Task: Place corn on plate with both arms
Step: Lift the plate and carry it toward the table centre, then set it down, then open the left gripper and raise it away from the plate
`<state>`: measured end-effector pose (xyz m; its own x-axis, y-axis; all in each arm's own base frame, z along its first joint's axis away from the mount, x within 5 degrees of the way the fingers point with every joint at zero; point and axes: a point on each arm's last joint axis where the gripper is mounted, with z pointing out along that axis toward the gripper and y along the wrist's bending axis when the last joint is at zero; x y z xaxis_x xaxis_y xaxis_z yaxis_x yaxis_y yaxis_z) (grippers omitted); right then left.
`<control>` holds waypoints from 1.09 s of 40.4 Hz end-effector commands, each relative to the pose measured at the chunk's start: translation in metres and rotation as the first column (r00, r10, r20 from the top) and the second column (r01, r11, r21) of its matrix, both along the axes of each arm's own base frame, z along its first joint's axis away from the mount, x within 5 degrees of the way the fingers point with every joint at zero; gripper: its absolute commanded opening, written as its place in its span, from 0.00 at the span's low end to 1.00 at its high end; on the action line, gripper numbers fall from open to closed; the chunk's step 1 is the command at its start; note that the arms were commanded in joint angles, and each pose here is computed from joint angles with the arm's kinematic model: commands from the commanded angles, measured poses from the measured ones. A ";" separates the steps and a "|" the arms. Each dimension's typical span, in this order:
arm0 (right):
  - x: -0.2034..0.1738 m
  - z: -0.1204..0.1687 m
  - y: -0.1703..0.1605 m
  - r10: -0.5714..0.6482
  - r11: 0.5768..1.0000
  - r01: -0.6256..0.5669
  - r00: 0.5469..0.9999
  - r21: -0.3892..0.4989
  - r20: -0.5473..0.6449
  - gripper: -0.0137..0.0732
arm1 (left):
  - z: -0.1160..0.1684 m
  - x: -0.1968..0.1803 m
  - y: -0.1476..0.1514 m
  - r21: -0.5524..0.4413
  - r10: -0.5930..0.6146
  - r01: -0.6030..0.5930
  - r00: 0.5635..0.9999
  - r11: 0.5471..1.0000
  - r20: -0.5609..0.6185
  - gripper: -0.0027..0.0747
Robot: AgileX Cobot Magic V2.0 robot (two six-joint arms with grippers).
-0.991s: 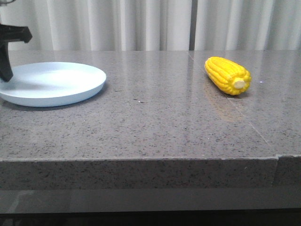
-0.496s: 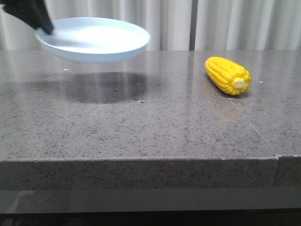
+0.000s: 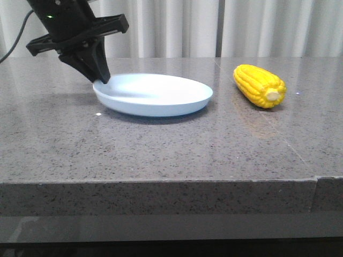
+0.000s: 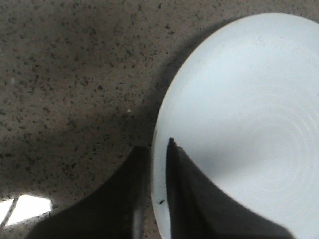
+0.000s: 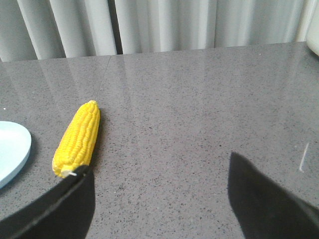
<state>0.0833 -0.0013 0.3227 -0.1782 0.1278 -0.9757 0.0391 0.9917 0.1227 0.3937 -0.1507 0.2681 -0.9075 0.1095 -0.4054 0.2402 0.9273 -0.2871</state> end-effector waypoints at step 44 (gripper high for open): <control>0.002 0.017 -0.001 -0.007 1.000 0.009 0.995 -0.024 0.104 0.82 | 0.099 -0.194 0.124 0.068 0.200 -0.285 0.804 0.956 0.560 0.01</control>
